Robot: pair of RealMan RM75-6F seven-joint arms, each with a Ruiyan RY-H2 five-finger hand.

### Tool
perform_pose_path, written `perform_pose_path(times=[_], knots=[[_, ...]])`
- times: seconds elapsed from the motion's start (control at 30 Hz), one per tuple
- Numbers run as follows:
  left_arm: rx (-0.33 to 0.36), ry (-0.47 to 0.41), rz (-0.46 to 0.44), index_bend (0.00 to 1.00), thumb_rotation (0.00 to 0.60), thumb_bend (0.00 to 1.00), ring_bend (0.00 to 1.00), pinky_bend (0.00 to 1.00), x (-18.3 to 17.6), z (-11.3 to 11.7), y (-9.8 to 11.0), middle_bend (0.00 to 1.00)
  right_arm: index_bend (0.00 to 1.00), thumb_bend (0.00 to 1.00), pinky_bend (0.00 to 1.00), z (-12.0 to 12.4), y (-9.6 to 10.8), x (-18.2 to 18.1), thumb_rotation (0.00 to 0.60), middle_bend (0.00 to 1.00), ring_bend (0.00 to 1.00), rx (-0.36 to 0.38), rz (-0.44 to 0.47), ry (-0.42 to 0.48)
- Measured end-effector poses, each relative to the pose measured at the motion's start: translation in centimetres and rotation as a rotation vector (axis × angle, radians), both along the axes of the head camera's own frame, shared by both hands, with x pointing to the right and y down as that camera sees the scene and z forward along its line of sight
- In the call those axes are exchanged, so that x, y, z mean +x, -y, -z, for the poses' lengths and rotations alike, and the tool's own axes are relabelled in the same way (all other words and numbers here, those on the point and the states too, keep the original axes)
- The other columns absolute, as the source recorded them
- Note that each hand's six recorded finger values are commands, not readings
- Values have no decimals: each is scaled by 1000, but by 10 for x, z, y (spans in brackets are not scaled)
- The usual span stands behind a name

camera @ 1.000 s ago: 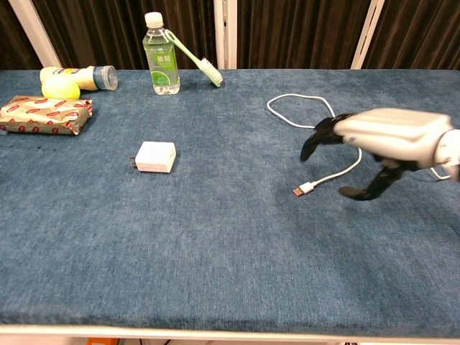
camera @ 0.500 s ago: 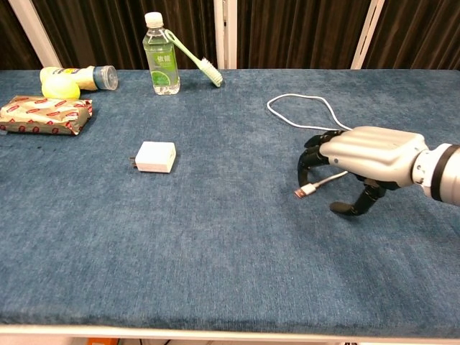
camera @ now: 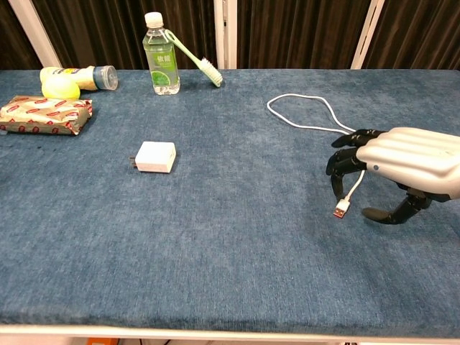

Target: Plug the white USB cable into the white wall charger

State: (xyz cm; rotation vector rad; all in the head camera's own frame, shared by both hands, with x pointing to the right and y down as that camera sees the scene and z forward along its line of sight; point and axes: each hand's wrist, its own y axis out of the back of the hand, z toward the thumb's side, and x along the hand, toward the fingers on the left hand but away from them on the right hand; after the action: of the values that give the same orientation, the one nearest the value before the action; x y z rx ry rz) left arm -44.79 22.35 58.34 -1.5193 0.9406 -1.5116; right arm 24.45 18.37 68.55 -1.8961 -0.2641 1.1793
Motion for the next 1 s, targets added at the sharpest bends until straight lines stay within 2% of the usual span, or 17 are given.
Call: perform_pose_path(times=[0.17, 0.53, 1.0], knots=[[-1, 6, 5, 0, 600, 122, 0, 0, 0, 1, 0, 0, 397, 308, 0, -8, 6, 5, 600, 226, 0, 44, 56, 9], [-5, 11, 9, 0, 600, 122, 0, 0, 1, 3, -1, 0, 399, 310, 0, -20, 7, 8, 600, 236, 0, 86, 179, 84], [-7, 12, 11, 0, 600, 122, 0, 0, 2, 3, 0, 0, 461, 312, 0, -28, 6, 9, 600, 255, 0, 120, 220, 122]])
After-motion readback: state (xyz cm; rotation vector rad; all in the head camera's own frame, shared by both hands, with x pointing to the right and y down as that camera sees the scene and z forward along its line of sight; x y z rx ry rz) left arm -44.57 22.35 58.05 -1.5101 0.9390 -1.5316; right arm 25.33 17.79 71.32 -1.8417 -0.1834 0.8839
